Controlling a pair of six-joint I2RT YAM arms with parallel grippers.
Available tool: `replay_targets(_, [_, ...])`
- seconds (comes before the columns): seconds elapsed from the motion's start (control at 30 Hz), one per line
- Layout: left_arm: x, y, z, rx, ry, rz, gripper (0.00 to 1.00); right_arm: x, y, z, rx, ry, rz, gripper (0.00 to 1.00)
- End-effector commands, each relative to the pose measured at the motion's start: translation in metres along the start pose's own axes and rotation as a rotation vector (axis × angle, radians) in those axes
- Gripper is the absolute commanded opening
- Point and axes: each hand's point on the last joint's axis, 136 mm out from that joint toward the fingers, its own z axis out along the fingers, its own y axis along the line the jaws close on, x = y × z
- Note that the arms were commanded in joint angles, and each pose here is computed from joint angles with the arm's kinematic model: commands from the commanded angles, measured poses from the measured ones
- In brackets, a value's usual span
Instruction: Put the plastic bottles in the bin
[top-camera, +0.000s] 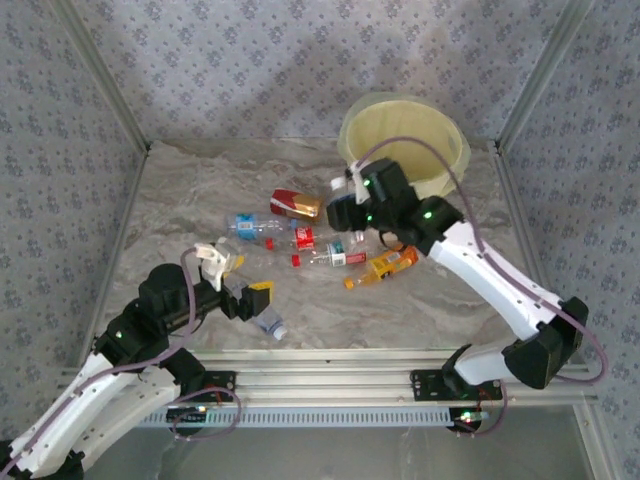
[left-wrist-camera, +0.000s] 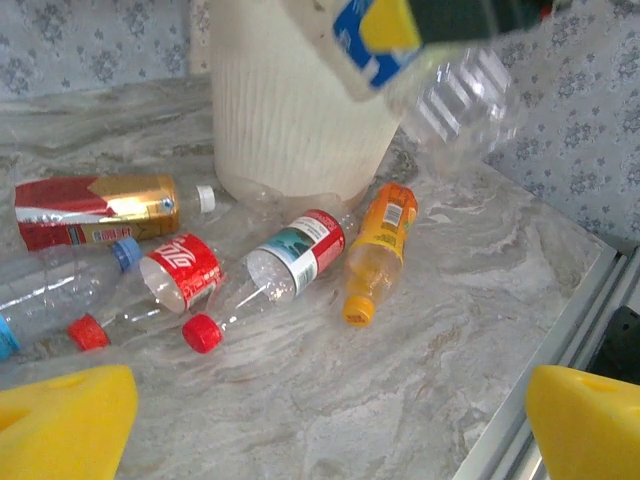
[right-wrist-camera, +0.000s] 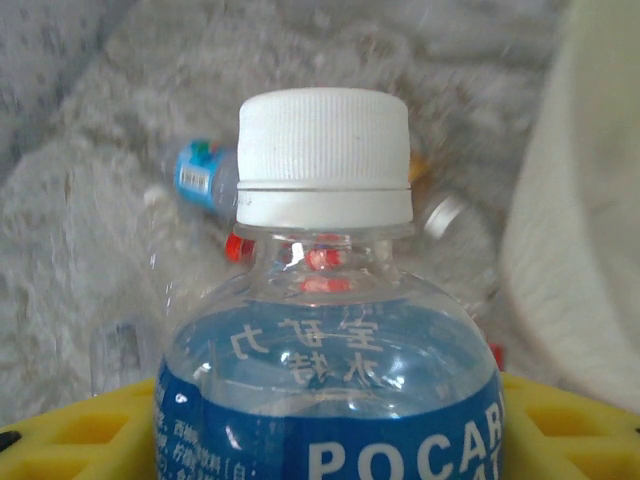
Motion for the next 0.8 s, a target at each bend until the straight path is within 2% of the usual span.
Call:
replay_targets(0.0, [-0.011, -0.003, 0.003, 0.013, -0.046, 0.047, 1.0, -0.03, -0.014, -0.031, 0.004, -0.055, -0.043, 0.64])
replay_targets(0.2, [-0.01, 0.005, 0.004, -0.034, -0.019, -0.003, 1.0, -0.081, -0.048, -0.046, 0.051, -0.145, -0.003, 0.65])
replay_targets(0.43, [0.002, 0.022, 0.001, -0.152, 0.092, -0.124, 1.0, -0.128, -0.1, -0.053, 0.127, -0.213, 0.086, 0.64])
replay_targets(0.6, [0.028, 0.04, -0.005, -0.287, 0.233, -0.24, 1.0, -0.147, -0.133, -0.044, 0.14, -0.234, 0.16, 0.64])
replay_targets(0.77, [0.051, 0.051, -0.007, -0.393, 0.334, -0.386, 1.0, -0.143, -0.155, -0.019, 0.175, -0.171, 0.184, 0.65])
